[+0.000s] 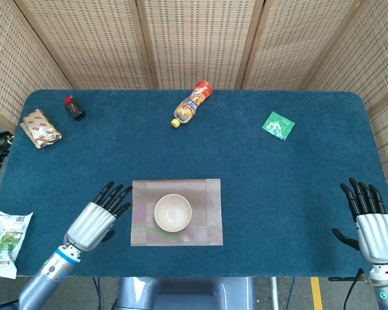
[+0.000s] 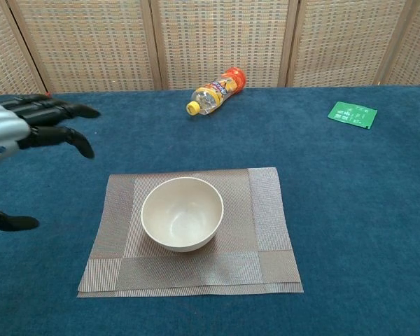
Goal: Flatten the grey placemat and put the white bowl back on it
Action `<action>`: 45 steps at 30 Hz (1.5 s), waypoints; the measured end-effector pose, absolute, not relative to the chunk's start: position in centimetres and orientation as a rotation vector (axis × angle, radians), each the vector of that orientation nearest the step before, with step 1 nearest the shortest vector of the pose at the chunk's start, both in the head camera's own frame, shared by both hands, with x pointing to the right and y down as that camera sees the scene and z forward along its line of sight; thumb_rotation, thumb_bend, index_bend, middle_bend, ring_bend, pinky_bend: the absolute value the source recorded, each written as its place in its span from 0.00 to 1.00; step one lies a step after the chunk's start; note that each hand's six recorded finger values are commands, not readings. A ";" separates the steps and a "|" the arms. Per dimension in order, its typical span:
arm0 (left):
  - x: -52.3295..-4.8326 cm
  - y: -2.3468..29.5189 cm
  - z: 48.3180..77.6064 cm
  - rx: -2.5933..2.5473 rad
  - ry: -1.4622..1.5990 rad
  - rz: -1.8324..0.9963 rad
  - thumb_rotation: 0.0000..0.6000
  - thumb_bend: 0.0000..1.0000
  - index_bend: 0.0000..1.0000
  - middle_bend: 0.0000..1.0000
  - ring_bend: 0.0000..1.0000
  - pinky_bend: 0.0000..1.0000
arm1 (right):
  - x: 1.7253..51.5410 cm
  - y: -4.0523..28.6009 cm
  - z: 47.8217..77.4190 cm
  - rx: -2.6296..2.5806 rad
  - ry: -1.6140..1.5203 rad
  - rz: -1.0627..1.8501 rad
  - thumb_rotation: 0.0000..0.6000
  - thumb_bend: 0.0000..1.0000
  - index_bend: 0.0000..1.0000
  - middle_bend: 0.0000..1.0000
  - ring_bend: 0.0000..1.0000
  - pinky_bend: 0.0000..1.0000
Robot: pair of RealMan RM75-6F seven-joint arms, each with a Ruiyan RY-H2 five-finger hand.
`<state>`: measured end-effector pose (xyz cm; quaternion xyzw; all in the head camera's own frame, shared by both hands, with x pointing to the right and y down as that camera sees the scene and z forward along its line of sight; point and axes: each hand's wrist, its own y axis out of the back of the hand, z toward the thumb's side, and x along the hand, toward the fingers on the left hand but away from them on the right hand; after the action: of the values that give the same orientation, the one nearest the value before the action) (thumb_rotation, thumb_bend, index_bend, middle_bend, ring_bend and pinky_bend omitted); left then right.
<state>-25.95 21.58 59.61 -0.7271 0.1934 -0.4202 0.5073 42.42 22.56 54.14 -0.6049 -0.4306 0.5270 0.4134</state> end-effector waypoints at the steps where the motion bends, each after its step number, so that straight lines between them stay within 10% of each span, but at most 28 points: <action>1: -24.9 21.8 60.0 -1.765 0.448 -0.998 1.00 0.06 0.29 0.00 0.00 0.00 | 42.5 22.5 54.1 -1.522 -1.085 1.325 1.00 0.11 0.01 0.00 0.00 0.00; 45: -14.1 22.5 69.1 -1.787 0.335 -1.013 1.00 0.37 0.71 0.00 0.00 0.00 | 43.2 22.1 53.6 -1.545 -1.135 1.301 1.00 0.11 0.01 0.00 0.00 0.00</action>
<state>-14.11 22.47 69.11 -0.7406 0.1389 -0.4200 0.5057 43.19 22.14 53.57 -0.6110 -0.4489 0.5146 0.4005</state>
